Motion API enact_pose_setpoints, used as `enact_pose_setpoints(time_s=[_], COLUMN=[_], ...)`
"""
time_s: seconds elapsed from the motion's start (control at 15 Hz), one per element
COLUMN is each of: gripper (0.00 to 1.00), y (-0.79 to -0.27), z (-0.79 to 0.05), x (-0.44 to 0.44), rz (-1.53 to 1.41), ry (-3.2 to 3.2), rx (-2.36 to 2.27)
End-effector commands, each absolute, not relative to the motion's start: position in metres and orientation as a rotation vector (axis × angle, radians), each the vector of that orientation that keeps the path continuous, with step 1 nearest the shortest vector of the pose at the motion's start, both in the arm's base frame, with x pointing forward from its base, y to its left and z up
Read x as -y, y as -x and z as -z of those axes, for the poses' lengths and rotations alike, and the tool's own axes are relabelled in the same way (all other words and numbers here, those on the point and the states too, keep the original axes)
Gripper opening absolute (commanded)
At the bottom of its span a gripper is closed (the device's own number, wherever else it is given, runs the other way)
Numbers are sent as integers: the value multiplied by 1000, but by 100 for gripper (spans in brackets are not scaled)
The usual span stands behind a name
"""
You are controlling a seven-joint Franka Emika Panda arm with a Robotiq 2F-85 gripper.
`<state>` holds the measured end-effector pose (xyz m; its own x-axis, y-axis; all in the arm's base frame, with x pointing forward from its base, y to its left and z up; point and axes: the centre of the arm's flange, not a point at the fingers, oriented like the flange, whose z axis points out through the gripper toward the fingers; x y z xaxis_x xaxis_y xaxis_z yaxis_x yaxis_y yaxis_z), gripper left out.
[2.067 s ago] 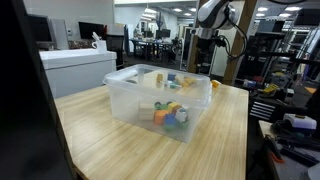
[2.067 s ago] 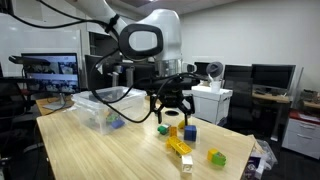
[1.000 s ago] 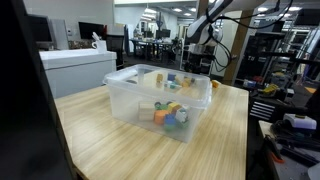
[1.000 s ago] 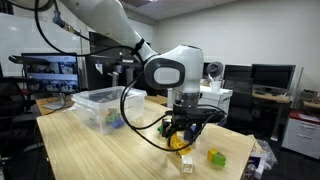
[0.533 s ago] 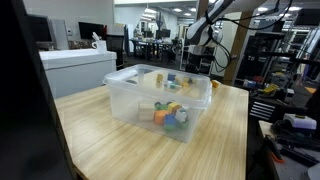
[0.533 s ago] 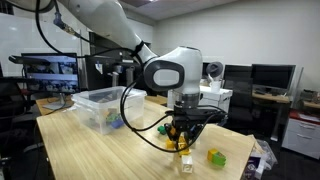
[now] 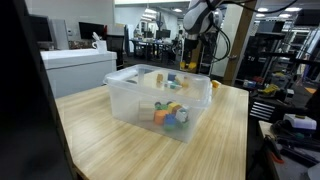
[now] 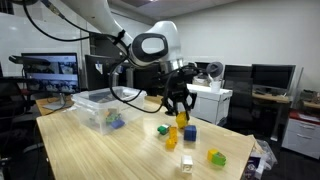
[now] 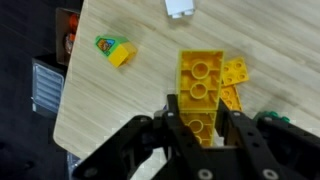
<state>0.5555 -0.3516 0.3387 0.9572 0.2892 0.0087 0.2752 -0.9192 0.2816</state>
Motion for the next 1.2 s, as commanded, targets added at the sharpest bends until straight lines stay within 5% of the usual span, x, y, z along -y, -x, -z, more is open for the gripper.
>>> enact_pose_setpoints(time_s=[0.0, 0.53, 0.93, 1.0, 1.13], gripper=[11, 11, 11, 61, 66], y=[-559, -542, -476, -476, -473], z=[-407, -499, -433, -425, -414], x=[281, 65, 0, 2, 4], rz=[-40, -53, 175, 168, 198], ry=[-2817, -2871, -2874, -2884, -2906], rx=[-253, -532, -759, -733, -740])
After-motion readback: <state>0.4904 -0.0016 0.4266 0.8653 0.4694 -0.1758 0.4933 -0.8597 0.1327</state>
